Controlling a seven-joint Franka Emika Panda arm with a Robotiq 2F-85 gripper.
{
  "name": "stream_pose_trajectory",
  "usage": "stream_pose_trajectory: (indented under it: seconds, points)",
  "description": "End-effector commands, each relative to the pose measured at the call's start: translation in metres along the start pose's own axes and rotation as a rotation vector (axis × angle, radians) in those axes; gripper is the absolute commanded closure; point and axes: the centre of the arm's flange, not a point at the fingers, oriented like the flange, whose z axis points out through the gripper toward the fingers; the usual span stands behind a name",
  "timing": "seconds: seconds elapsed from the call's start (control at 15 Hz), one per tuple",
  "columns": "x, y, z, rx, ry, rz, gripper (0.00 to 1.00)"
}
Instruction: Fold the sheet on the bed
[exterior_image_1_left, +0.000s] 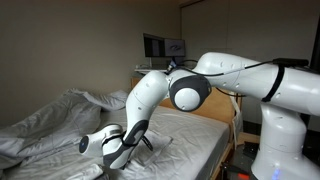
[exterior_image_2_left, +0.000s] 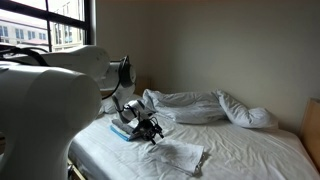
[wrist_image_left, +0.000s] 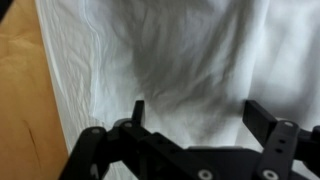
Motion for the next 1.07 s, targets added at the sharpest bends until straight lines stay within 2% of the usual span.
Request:
stream_pose_trajectory:
  seconds: [0.0,0.2,0.73,0.8,1.0]
  points:
    - [0.01,-0.008,0.0,-0.003,-0.028,-0.016,0.0]
    - [0.009,-0.013,-0.001,0.024,-0.066,-0.006,0.0]
    - [0.004,-0.015,-0.004,-0.006,-0.164,0.05,0.0]
    - [-0.004,-0.011,-0.004,-0.014,-0.124,0.039,0.0]
    - [-0.005,-0.012,-0.004,-0.013,-0.124,0.039,0.0]
